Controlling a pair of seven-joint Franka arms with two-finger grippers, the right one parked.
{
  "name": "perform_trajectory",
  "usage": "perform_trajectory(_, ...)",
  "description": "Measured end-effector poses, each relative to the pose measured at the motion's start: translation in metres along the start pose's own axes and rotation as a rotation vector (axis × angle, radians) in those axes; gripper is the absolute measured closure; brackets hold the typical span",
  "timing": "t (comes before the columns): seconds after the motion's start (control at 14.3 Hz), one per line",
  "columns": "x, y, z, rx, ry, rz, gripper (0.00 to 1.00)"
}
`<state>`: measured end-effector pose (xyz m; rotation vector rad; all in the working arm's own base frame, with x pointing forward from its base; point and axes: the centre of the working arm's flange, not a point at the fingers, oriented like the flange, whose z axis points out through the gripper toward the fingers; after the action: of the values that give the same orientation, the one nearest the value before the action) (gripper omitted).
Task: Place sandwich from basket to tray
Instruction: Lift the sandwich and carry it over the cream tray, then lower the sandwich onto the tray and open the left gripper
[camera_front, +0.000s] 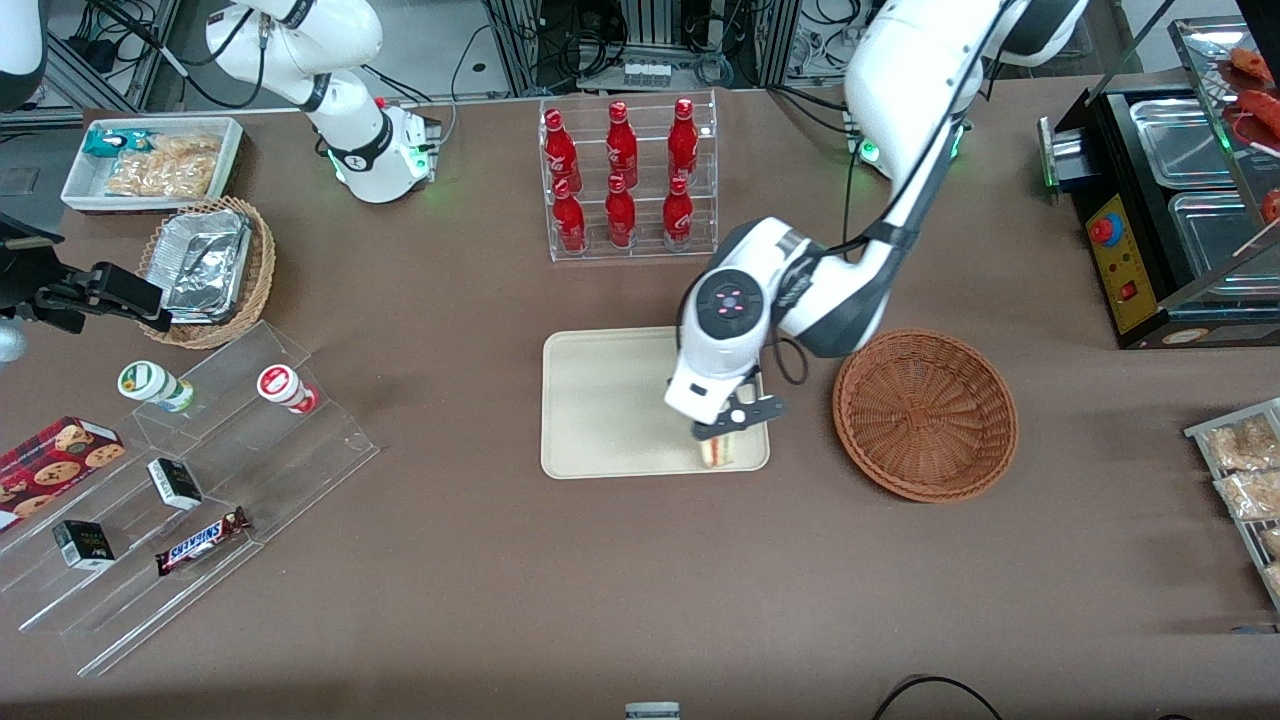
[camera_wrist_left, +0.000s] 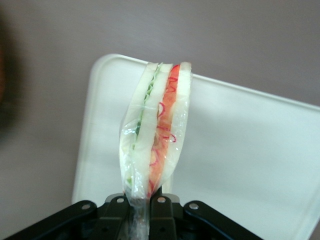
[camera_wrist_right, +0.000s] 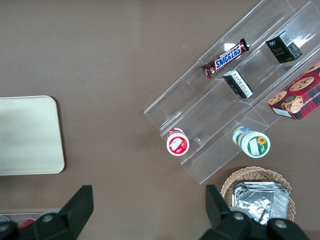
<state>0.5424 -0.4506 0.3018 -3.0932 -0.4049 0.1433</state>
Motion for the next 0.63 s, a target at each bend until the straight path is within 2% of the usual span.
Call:
perform_trajectory(0.28,-0.028,0.044,0.031,0.006,-0.008,0.062,0.87)
perform_trajectory(0.56,-0.042,0.059,0.045,0.013,-0.014,0.050,0.88)
perform_trajectory(0.63,-0.045,0.060,0.047,0.015,-0.016,0.047,0.83)
